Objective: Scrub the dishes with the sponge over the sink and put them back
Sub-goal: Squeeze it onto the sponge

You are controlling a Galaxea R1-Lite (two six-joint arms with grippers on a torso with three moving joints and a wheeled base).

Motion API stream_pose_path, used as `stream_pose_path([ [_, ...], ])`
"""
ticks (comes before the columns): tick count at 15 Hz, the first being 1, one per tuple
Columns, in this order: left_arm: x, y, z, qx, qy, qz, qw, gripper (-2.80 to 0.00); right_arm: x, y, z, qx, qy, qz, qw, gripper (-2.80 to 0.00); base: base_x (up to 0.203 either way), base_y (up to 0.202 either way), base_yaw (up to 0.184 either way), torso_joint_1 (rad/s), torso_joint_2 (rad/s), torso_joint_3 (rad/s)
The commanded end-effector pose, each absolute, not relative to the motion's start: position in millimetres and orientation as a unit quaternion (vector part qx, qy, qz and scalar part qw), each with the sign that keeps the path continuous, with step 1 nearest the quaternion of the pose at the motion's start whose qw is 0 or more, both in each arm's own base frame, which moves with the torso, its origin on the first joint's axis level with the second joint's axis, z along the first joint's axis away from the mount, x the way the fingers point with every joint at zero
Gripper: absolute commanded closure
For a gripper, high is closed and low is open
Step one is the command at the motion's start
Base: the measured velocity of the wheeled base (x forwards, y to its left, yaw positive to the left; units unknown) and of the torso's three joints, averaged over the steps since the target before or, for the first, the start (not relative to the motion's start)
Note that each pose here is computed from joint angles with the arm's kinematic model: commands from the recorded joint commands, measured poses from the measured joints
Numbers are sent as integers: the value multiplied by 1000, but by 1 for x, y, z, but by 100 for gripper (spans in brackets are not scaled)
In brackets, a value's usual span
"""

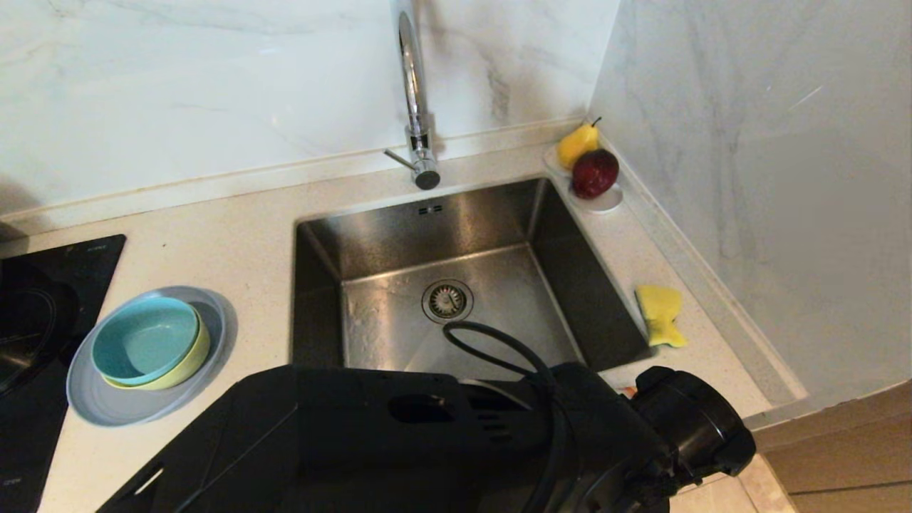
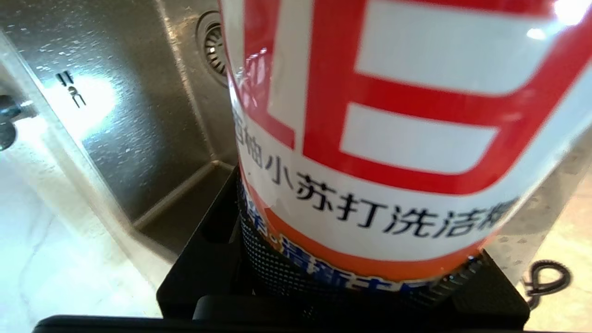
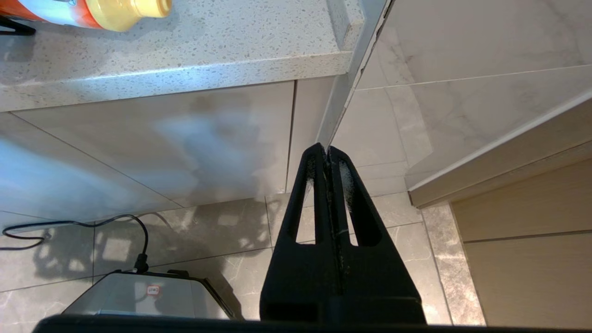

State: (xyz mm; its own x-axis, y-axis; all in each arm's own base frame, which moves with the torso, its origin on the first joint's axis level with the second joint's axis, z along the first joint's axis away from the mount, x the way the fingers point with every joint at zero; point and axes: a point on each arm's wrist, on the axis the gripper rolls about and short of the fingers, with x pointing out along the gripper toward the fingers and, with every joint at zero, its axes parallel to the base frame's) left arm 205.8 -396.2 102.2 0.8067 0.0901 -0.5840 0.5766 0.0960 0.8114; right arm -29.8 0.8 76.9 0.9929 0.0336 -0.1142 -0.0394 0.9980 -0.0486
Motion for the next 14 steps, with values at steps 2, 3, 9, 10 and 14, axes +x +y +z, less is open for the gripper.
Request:
stream_pose_path([
  [2, 208, -402, 102, 645, 241, -160, 707, 0, -30, 1, 77, -26, 56, 19, 998, 0, 0, 0, 0, 0, 0, 0],
  [3, 209, -404, 101, 639, 235, -159, 714, 0, -30, 1, 77, -26, 56, 19, 998, 0, 0, 0, 0, 0, 0, 0],
  [9, 213, -411, 109, 613, 209, -151, 747, 0, -30, 1, 77, -26, 56, 18, 998, 0, 0, 0, 0, 0, 0, 0],
  [10, 212, -410, 113, 612, 205, -146, 750, 0, -30, 1, 77, -26, 56, 19, 998, 0, 0, 0, 0, 0, 0, 0],
  [14, 208, -406, 127, 606, 199, -148, 756, 0, -30, 1, 77, -26, 56, 18, 998, 0, 0, 0, 0, 0, 0, 0],
])
